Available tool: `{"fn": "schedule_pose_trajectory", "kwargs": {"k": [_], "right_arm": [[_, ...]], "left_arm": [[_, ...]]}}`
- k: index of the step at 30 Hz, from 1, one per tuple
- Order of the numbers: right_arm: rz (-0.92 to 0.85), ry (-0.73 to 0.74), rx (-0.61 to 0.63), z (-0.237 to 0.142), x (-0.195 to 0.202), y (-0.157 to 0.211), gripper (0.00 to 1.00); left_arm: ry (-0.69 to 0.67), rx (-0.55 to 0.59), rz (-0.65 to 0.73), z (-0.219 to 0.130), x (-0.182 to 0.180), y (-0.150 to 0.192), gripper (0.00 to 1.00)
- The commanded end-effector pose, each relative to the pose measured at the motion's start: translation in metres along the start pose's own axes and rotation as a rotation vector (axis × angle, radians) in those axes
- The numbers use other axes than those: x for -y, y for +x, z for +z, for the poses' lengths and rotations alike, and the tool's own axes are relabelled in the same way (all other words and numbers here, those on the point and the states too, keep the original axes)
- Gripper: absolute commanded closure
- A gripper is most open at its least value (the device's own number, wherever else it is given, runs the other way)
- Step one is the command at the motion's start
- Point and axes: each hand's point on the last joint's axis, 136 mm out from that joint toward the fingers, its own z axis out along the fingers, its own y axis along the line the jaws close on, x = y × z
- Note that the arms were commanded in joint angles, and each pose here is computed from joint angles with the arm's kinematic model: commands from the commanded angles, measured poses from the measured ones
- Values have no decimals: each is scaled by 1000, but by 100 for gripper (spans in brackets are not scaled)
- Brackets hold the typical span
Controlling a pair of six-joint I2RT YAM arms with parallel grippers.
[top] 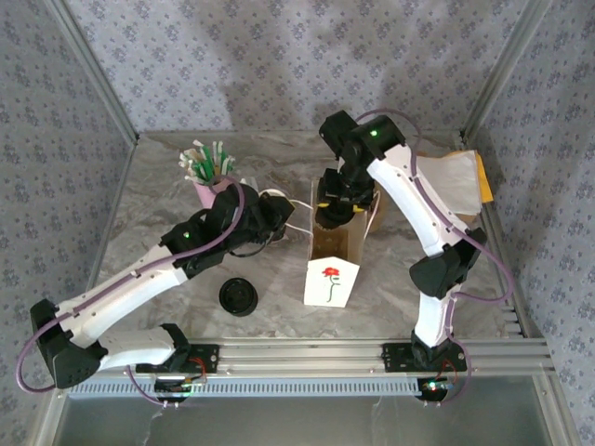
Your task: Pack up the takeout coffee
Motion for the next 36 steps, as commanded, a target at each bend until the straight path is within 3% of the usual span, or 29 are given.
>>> {"fn": "schedule_pose_trajectory", "kwargs": {"k": [1,12,25,36], "right_arm": [[2,87,-133,-14,26,34,46],[-7,55,-121,-14,29,16,46],[-47,-2,-99,-5,1,-6,47],[-67,5,-70,-19,-2,12,47]], "left_arm": [[60,38,-27,-6,22,-12,89],[88,-26,-40,5,40,8,91],[72,13,-52,-3,29,1,88],[47,16,-57,-14,13,-2,92]]}}
